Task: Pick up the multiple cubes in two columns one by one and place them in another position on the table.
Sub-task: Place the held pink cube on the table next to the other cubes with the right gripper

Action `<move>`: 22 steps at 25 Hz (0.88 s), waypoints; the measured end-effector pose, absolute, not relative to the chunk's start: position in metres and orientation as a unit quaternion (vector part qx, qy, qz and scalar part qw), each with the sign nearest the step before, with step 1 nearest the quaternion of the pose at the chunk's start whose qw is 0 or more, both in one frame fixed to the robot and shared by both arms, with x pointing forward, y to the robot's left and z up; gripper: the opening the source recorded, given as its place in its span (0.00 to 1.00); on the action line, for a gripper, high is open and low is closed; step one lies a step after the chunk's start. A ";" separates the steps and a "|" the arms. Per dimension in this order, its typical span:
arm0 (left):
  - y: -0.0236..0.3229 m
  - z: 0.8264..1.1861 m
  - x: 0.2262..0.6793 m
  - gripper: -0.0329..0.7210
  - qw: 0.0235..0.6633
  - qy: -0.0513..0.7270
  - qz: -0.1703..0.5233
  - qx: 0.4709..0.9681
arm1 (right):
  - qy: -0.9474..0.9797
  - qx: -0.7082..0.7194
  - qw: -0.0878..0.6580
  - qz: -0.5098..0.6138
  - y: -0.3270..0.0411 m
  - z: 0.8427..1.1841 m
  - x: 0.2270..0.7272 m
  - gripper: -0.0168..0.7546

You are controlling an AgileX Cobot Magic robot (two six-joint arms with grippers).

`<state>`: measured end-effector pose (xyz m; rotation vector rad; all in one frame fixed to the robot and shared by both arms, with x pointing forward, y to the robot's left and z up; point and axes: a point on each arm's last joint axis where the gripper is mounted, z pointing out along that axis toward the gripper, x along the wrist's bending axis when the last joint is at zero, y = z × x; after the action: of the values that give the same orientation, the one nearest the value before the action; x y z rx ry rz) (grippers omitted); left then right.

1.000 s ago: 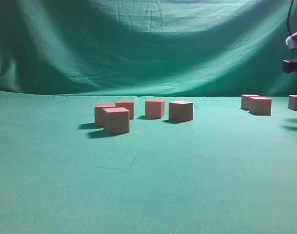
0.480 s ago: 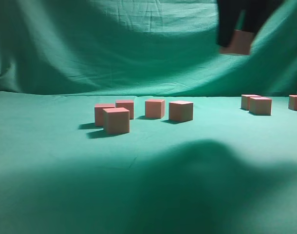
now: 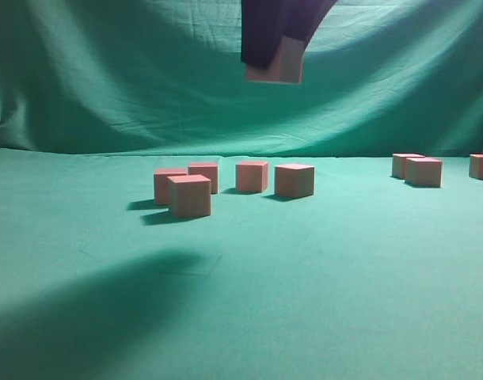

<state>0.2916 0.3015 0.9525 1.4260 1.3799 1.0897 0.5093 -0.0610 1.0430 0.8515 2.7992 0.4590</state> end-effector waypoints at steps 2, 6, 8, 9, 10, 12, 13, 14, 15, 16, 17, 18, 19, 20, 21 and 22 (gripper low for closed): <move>0.301 0.953 0.292 0.04 0.425 0.552 0.436 0.570 | 0.950 0.261 0.082 0.147 -0.058 1.035 0.511 0.37; 0.301 0.953 0.292 0.04 0.425 0.552 0.436 0.570 | 0.960 0.237 0.062 0.132 -0.051 1.017 0.514 0.37; 0.301 0.953 0.292 0.04 0.425 0.552 0.436 0.570 | 0.963 0.233 0.055 0.123 -0.049 1.008 0.515 0.37; 0.301 0.953 0.292 0.04 0.425 0.552 0.436 0.570 | 0.964 0.231 0.054 0.121 -0.048 1.005 0.516 0.37; 0.301 0.953 0.292 0.04 0.425 0.552 0.436 0.570 | 0.964 0.230 0.053 0.121 -0.046 1.001 0.517 0.37; 0.301 0.953 0.292 0.04 0.425 0.552 0.436 0.570 | 0.964 0.227 0.055 0.124 -0.044 0.997 0.519 0.37; 0.301 0.953 0.292 0.04 0.425 0.552 0.436 0.570 | 0.965 0.226 0.055 0.123 -0.043 0.993 0.521 0.37; 0.301 0.953 0.292 0.04 0.425 0.552 0.436 0.570 | 0.965 0.225 0.055 0.123 -0.042 0.990 0.522 0.37; 0.301 0.953 0.292 0.04 0.425 0.552 0.436 0.570 | 0.965 0.224 0.056 0.123 -0.041 0.988 0.523 0.37; 0.301 0.953 0.292 0.04 0.425 0.552 0.436 0.570 | 0.966 0.223 0.055 0.122 -0.040 0.984 0.523 0.37; 0.301 0.953 0.292 0.04 0.425 0.552 0.436 0.570 | 0.966 0.223 0.054 0.121 -0.039 0.981 0.524 0.37; 0.301 0.953 0.292 0.04 0.425 0.552 0.436 0.570 | 0.966 0.223 0.055 0.121 -0.038 0.979 0.525 0.37; 0.301 0.953 0.292 0.04 0.425 0.552 0.436 0.570 | 0.966 0.223 0.055 0.121 -0.037 0.976 0.526 0.37; 0.301 0.953 0.292 0.04 0.425 0.552 0.436 0.570 | 0.966 0.223 0.056 0.122 -0.037 0.975 0.527 0.37; 0.301 0.953 0.292 0.04 0.425 0.552 0.436 0.570 | 0.965 0.223 0.057 0.124 -0.036 0.973 0.527 0.37; 0.301 0.953 0.292 0.04 0.425 0.552 0.436 0.570 | 0.965 0.223 0.059 0.126 -0.035 0.972 0.528 0.37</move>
<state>0.2916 0.3015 0.9525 1.4260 1.3799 1.0897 0.5284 -0.0353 0.9721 0.6752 2.9220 0.3829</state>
